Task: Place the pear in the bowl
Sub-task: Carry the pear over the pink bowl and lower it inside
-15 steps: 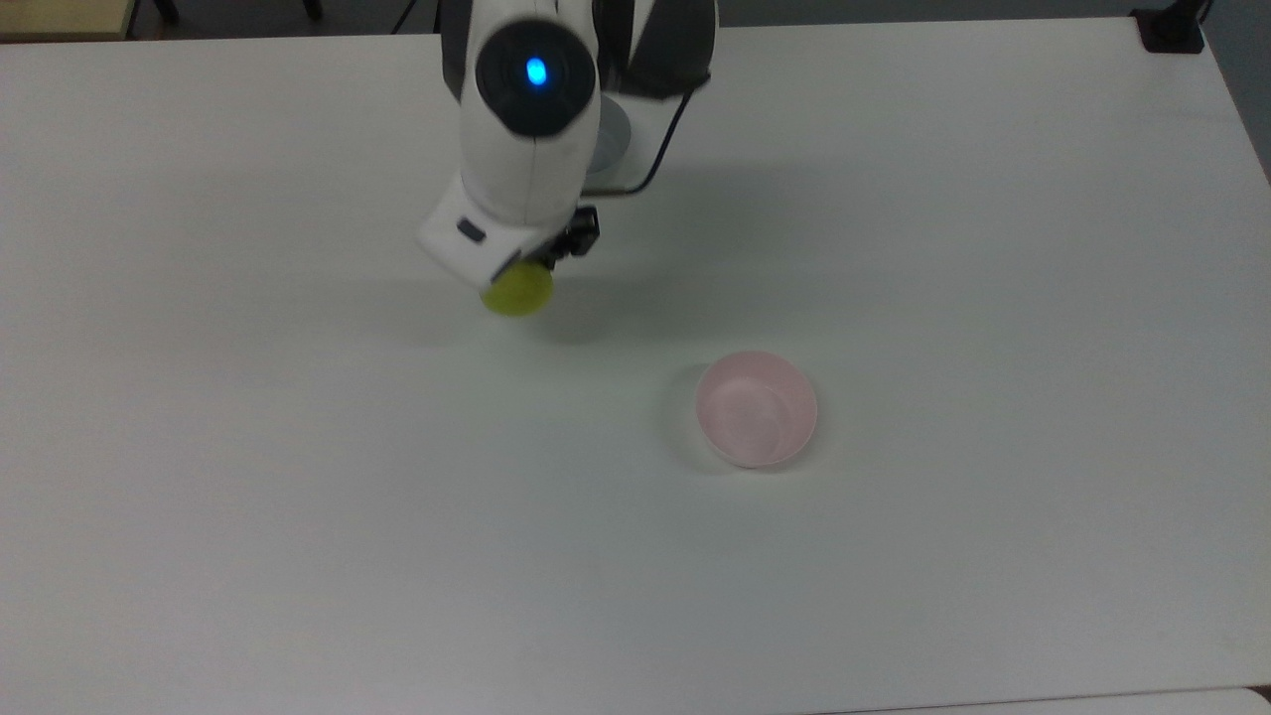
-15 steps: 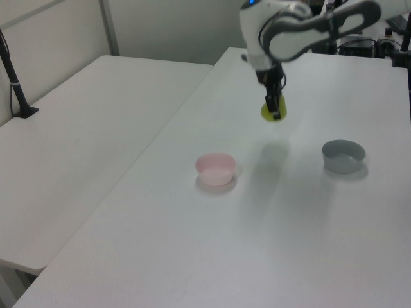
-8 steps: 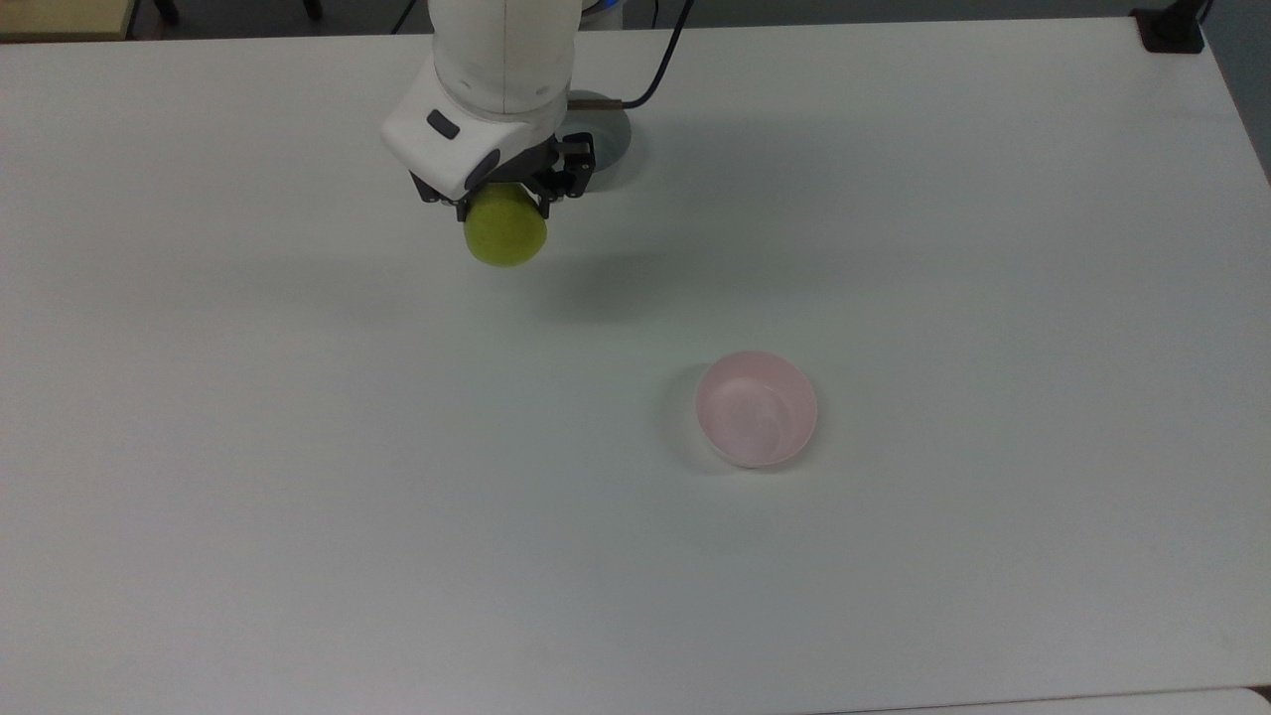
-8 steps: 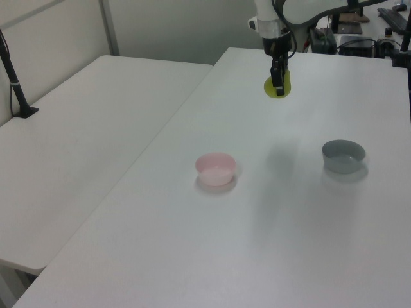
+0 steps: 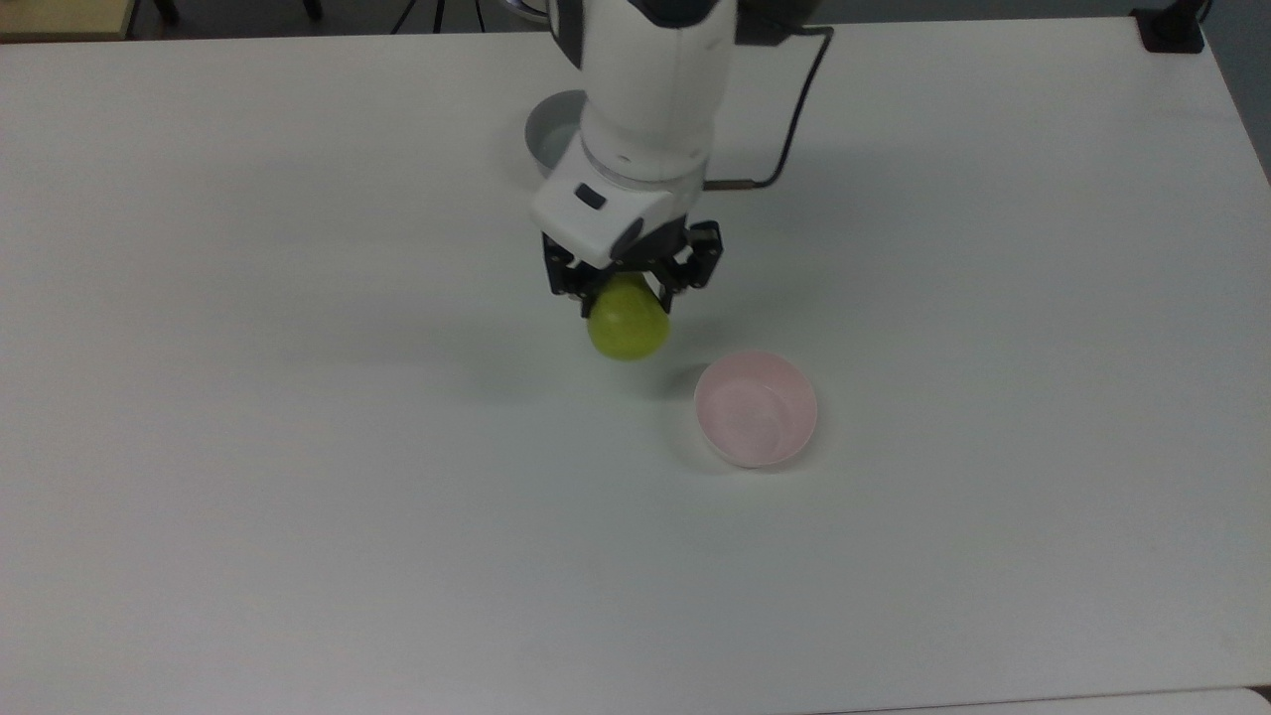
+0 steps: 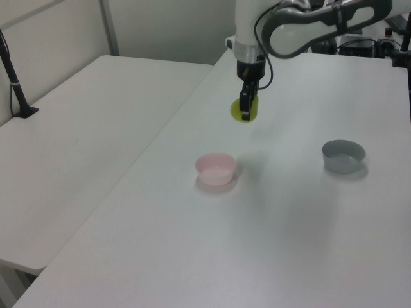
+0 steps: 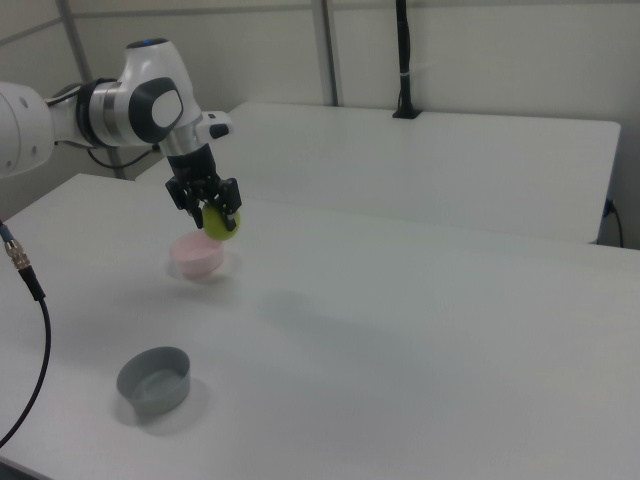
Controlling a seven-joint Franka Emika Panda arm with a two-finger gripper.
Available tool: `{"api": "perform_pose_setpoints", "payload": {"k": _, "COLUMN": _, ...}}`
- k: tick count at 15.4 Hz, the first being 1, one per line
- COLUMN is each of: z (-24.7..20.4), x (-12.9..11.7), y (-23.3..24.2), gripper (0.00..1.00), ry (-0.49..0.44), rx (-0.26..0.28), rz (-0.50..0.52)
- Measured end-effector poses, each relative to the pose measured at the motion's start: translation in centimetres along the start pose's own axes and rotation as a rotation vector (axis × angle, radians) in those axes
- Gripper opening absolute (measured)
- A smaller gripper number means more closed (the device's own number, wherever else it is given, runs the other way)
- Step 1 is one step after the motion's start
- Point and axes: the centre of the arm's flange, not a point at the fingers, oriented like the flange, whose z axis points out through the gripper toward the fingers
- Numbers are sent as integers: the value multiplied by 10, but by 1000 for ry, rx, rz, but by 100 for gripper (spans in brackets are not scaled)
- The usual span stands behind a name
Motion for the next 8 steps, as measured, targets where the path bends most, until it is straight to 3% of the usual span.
{"api": "perform_pose_setpoints", "payload": {"k": 4, "z": 1, "x": 20, "y": -38, "gripper": 70, "ry": 84, "rx": 8, "rz": 40}}
{"api": "perform_pose_setpoints", "payload": {"k": 8, "z": -4, "x": 23, "y": -74, "gripper": 70, "ry": 134, "rx": 25, "rz": 51}}
